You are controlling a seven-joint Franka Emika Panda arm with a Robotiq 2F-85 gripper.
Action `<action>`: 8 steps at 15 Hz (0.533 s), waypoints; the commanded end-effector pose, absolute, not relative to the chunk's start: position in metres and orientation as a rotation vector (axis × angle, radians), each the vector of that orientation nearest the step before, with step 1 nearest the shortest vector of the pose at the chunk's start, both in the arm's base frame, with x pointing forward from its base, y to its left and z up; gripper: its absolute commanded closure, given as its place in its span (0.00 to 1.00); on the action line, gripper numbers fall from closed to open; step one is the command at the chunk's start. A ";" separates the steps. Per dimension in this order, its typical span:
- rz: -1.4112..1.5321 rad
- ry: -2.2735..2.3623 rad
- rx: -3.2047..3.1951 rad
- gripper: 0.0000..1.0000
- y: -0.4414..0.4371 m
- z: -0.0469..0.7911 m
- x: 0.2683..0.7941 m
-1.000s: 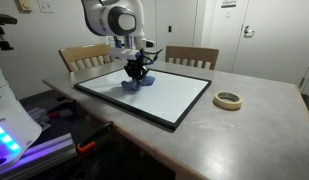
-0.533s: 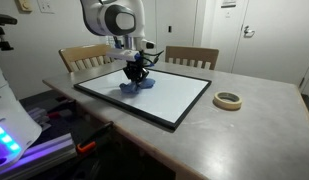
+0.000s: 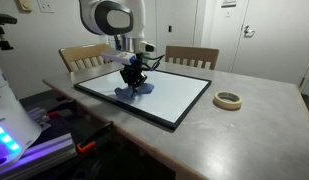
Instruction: Use the blue cloth to wipe the whiteboard
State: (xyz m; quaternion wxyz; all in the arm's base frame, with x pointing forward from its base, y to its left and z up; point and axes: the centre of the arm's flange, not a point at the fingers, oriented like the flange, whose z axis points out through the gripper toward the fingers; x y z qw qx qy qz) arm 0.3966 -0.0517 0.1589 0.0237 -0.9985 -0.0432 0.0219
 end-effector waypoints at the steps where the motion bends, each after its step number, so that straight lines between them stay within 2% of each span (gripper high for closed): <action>1: 0.161 -0.126 -3.064 0.97 -0.067 0.141 0.366; 8: 0.137 -0.212 -3.043 0.97 -0.074 0.138 0.361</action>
